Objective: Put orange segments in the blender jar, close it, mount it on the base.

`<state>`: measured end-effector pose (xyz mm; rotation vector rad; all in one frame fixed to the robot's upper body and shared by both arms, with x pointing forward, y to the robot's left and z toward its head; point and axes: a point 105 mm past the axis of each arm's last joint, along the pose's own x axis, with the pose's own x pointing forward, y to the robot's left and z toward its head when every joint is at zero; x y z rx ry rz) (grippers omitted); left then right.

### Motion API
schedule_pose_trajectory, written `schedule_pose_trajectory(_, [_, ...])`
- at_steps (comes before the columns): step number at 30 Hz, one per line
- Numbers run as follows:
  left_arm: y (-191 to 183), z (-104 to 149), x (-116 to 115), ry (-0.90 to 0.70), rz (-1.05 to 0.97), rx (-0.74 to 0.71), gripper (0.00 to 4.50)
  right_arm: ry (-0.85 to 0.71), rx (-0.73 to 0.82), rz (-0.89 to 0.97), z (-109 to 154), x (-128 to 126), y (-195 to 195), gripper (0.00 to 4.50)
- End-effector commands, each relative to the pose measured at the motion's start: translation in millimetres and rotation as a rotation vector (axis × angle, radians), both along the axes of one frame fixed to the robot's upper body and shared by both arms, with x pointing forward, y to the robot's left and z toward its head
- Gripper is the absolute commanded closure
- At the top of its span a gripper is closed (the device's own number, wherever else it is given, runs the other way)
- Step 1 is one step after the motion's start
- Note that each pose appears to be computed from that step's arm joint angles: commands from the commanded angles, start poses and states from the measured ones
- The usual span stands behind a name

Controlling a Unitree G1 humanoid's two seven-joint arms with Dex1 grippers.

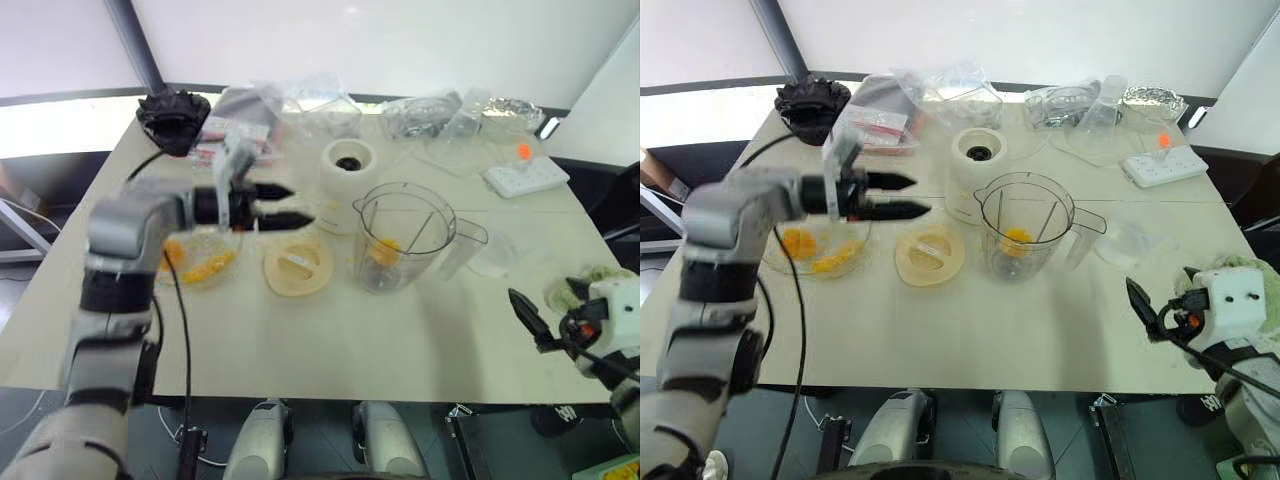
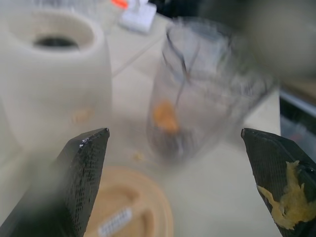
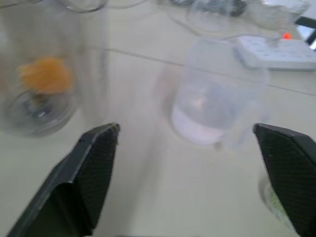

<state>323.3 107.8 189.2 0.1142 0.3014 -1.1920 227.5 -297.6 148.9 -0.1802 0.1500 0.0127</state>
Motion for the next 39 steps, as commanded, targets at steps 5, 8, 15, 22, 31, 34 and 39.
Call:
schedule_pose_trajectory(5, [-7,-36,-35,-0.171,-0.074,0.068,0.04,-0.043,0.044,-0.141,0,39,-37,0.00])
schedule_pose_trajectory(8, [-10,-36,-40,-0.148,-0.046,0.043,0.04,-0.024,0.061,-0.165,-9,50,-44,0.00])
schedule_pose_trajectory(15, [-13,-33,-50,-0.161,-0.046,0.026,0.04,0.016,0.045,-0.218,-29,62,-55,0.00])
schedule_pose_trajectory(22, [-15,-33,-52,-0.161,-0.039,0.025,0.04,0.016,0.045,-0.241,-38,65,-59,0.00])
schedule_pose_trajectory(31, [-19,-36,-51,-0.172,-0.055,0.054,0.04,-0.007,0.034,-0.311,-44,76,-68,0.00])
schedule_pose_trajectory(34, [-20,-35,-51,-0.175,-0.057,0.053,0.04,-0.015,0.044,-0.308,-44,80,-66,0.00])
schedule_pose_trajectory(39, [-19,-34,-51,-0.184,-0.053,0.058,0.04,-0.025,0.059,-0.301,-43,86,-63,0.00])
